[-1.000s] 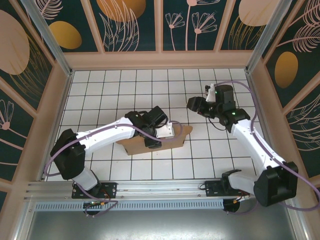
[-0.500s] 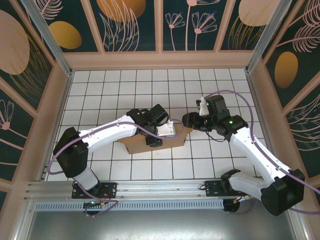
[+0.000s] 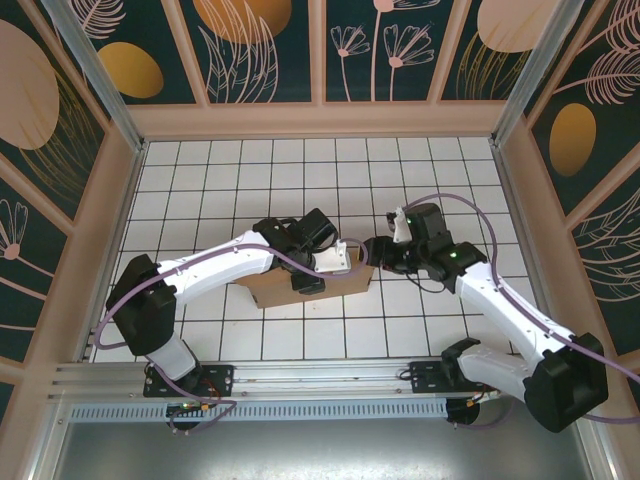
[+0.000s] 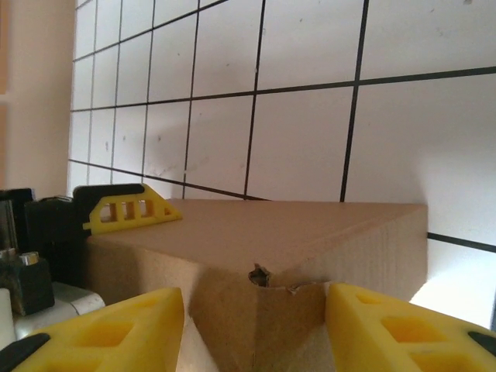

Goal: Fold the paper box

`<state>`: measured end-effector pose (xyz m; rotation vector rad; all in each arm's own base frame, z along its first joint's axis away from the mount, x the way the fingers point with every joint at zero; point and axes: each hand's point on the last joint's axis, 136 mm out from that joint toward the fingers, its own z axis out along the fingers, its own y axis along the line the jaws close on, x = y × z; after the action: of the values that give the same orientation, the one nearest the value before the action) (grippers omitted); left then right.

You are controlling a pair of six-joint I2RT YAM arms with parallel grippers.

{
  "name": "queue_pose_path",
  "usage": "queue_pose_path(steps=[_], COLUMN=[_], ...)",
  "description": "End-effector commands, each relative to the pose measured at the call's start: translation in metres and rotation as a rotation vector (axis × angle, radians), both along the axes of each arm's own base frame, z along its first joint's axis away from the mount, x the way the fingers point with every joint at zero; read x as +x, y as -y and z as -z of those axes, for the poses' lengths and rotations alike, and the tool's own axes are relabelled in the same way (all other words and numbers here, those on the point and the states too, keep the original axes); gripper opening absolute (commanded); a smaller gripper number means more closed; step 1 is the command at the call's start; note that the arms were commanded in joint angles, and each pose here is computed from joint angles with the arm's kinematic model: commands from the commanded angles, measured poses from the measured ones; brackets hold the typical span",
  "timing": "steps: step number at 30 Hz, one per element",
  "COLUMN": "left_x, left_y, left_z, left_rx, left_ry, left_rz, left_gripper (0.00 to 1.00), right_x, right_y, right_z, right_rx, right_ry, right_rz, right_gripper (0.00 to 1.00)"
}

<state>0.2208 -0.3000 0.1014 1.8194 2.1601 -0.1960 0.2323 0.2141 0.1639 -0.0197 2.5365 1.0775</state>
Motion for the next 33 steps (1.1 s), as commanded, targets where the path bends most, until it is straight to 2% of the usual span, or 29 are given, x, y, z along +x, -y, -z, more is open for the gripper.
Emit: queue_pose_path(steps=[1, 6, 8, 10, 12, 17, 22, 28, 33], left_x=[-0.002, -0.002, -0.002, -0.003, -0.003, -0.001, -0.001, 0.001, 0.004], left_y=[-0.004, -0.003, -0.003, -0.004, -0.004, -0.002, -0.002, -0.001, 0.002], left_z=[0.055, 0.057, 0.057, 0.056, 0.055, 0.054, 0.056, 0.056, 0.053], left_rx=[0.079, 0.08, 0.076, 0.072, 0.068, 0.068, 0.071, 0.073, 0.059], left_ry=[-0.059, -0.062, -0.058, -0.054, -0.054, -0.052, -0.056, -0.048, -0.037], left_rz=[0.033, 0.032, 0.033, 0.034, 0.034, 0.032, 0.029, 0.026, 0.024], left_gripper=[0.49, 0.48, 0.48, 0.48, 0.48, 0.48, 0.48, 0.49, 0.5], right_x=[-0.025, -0.027, -0.017, -0.001, 0.009, 0.011, 0.002, -0.013, -0.016], right_y=[-0.024, -0.029, -0.016, 0.007, 0.019, 0.017, 0.002, -0.018, -0.022], right_z=[-0.002, -0.009, -0.009, -0.012, -0.025, -0.045, -0.056, -0.041, -0.024], right_rx=[0.166, 0.278, 0.222, 0.089, 0.012, 0.001, 0.055, 0.128, 0.116], right_ry=[-0.11, -0.148, -0.119, -0.041, 0.033, 0.096, 0.104, 0.029, -0.011], right_rz=[-0.08, -0.081, -0.03, 0.061, 0.1, 0.074, -0.004, -0.092, -0.102], right_gripper=[0.48, 0.44, 0.45, 0.47, 0.46, 0.32, 0.17, 0.13, 0.14])
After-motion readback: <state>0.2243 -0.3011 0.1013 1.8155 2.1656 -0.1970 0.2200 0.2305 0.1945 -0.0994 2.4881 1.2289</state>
